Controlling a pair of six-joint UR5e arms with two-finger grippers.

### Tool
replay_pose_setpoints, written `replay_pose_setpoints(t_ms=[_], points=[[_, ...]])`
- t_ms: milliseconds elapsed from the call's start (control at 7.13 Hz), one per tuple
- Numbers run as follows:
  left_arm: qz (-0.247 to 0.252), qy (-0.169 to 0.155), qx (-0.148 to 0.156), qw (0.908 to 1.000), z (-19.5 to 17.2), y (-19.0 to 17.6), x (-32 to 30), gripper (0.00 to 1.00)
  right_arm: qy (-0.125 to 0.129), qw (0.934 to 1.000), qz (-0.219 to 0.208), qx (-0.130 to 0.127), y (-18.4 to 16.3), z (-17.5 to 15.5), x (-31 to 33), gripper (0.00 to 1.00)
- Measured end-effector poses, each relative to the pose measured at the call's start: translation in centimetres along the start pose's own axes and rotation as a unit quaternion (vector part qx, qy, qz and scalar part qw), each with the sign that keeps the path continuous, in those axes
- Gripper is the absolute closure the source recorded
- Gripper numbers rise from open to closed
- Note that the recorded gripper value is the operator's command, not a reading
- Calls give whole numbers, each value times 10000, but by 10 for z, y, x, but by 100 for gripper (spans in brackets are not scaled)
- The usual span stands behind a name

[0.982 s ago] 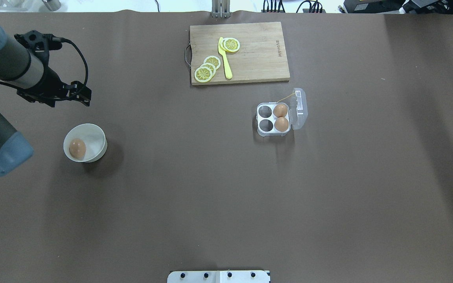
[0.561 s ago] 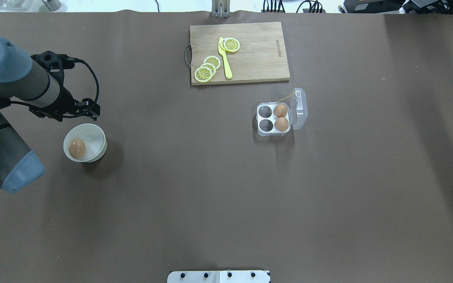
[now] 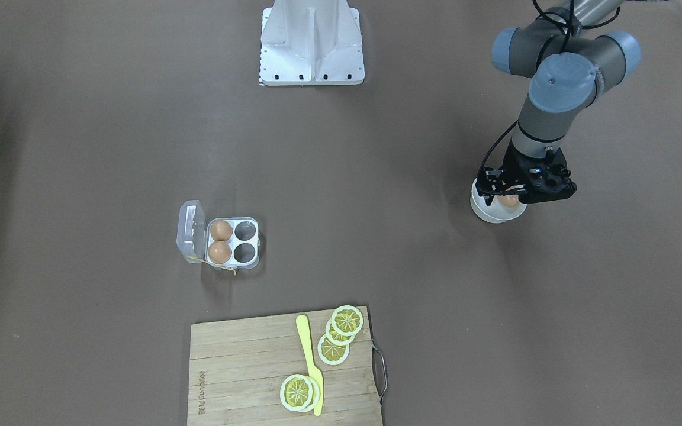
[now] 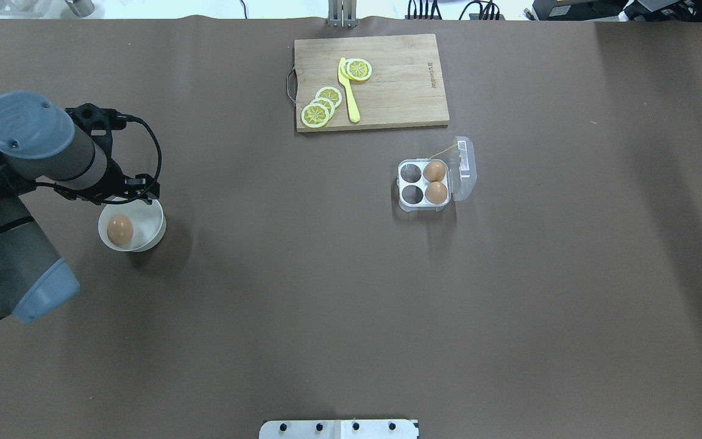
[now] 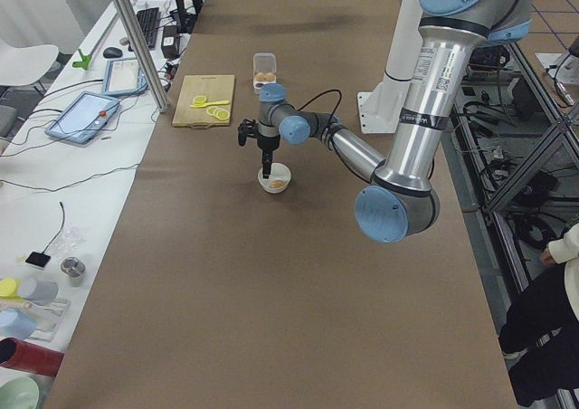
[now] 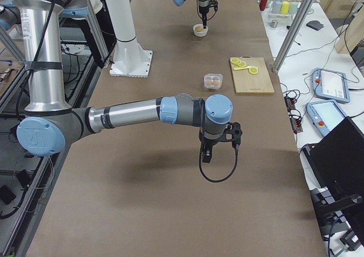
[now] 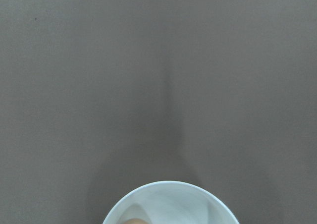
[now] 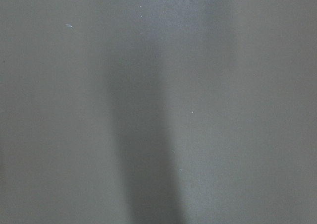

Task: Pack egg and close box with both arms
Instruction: 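Move the left gripper over the white bowl and lower toward the egg, then close the left gripper on the brown egg and lift it from the bowl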

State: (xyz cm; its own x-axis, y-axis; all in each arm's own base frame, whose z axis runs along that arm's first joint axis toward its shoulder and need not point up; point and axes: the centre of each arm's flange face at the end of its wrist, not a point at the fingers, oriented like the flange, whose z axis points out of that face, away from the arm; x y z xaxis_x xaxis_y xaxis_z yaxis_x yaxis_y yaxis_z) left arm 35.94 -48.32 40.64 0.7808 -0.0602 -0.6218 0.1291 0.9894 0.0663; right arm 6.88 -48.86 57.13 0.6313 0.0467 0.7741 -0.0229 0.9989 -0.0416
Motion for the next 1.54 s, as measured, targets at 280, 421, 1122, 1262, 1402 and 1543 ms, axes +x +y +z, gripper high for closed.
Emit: replay_pose_setpoints(t_ms=[280,421,1122,1262,1402,1543], points=[[-7,-69,-35,10000,7,2,-2,24,0,10000,-3,2,0,0,0,0],[5,-95,-66,9999,12,5,-1,24,0,10000,-3,2,0,0,0,0],[60,-203,-219,9995,29,21,0,24,0,10000,14,-12,0,0,0,0],[54,-229,-234,9994,31,22,-3,24,0,10000,30,-24,1,0,0,0],[53,-242,-246,9994,32,23,-5,24,-1,10000,37,-30,1,0,0,0],[60,-242,-256,9994,33,25,-4,24,0,10000,40,-32,1,0,0,0]])
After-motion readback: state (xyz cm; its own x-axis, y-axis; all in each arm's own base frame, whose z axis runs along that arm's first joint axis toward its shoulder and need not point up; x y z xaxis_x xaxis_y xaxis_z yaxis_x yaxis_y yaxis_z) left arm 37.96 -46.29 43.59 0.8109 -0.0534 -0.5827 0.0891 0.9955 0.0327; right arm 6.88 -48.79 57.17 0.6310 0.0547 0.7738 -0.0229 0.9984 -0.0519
